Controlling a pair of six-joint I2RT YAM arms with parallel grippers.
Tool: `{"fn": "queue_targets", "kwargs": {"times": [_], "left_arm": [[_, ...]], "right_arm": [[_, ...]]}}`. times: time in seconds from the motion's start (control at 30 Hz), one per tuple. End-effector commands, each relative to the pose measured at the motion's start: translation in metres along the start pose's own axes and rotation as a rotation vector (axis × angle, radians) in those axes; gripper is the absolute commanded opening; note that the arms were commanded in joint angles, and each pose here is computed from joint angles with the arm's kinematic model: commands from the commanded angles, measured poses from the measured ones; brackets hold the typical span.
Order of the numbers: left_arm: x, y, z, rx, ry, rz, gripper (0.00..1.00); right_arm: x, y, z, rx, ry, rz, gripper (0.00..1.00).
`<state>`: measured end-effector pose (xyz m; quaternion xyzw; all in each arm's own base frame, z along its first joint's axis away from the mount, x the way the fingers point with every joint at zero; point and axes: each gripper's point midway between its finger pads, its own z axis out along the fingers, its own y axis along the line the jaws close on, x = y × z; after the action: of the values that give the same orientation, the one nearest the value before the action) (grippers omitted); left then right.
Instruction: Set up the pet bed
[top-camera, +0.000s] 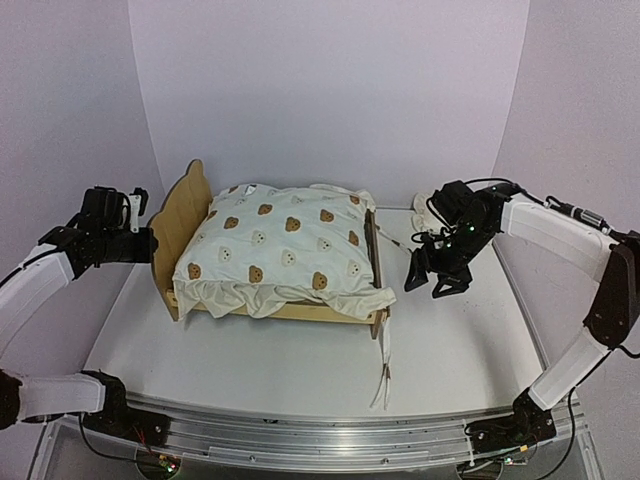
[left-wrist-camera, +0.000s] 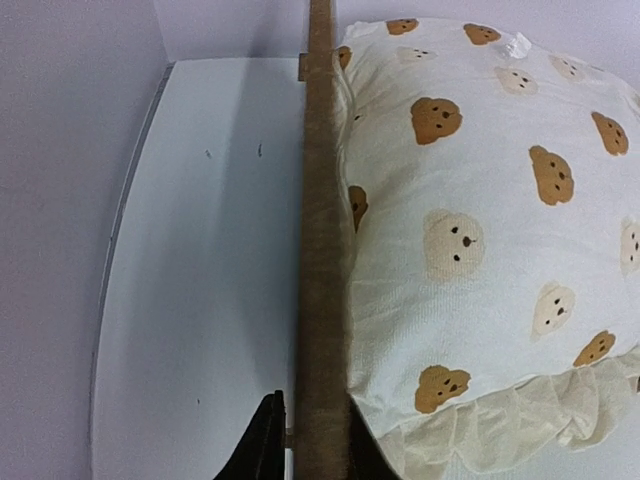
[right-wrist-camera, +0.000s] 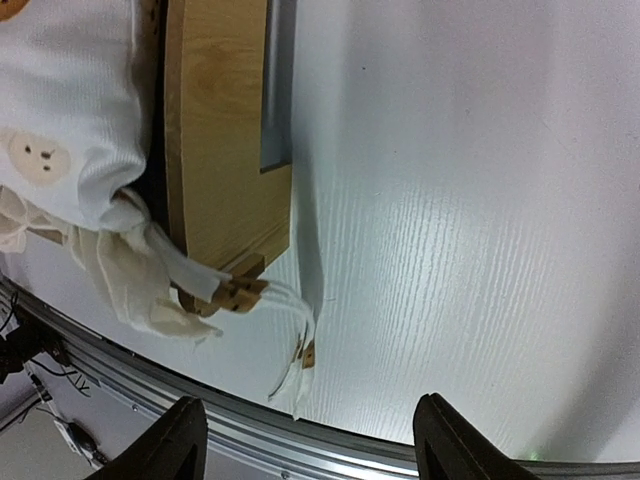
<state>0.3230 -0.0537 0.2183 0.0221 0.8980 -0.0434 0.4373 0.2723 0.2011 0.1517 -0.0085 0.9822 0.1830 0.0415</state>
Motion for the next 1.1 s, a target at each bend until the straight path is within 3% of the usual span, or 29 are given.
{"fn": "queue_targets", "kwargs": {"times": [0.0, 0.07, 0.1, 0.27, 0.33, 0.43, 0.53, 0.67, 0.9, 1.07], "left_arm": [[0.017, 0.019, -0.012, -0.085, 0.027, -0.112, 0.29], [-0.008, 0.020, -0.026, -0.086, -0.080, -0.095, 0.37], [-0.033, 0.019, -0.040, -0.076, -0.188, -0.075, 0.40], [-0.124, -0.020, -0.121, 0.081, -0.674, 0.207, 0.46], [-0.133, -0.039, -0.136, 0.166, -0.738, 0.299, 0.46], [-0.130, -0.072, -0.128, 0.339, -0.690, 0.378, 0.46], [-0.107, -0.117, -0.097, 0.478, -0.547, 0.474, 0.50], [-0.046, -0.207, -0.053, 0.605, -0.343, 0.768, 0.61], [0.022, -0.324, -0.021, 0.889, -0.267, 1.063, 0.71], [0.054, -0.383, 0.005, 0.991, -0.245, 1.165, 0.73]], "right_arm": [[0.010, 0.015, -0.007, -0.091, 0.021, -0.073, 0.69], [0.019, 0.010, -0.002, -0.087, 0.042, -0.080, 0.66], [0.023, 0.006, 0.001, -0.079, 0.053, -0.078, 0.63], [0.042, -0.001, 0.032, -0.124, 0.112, -0.019, 0.48], [0.042, 0.003, 0.046, -0.169, 0.065, -0.028, 0.46], [0.043, 0.009, 0.066, -0.194, -0.036, -0.082, 0.45], [0.054, 0.000, 0.083, -0.135, -0.079, -0.103, 0.43], [0.073, -0.006, 0.101, -0.063, -0.098, -0.114, 0.42], [0.098, -0.019, 0.123, 0.012, -0.126, -0.071, 0.43], [0.106, -0.023, 0.138, 0.052, -0.128, -0.047, 0.47]]}}
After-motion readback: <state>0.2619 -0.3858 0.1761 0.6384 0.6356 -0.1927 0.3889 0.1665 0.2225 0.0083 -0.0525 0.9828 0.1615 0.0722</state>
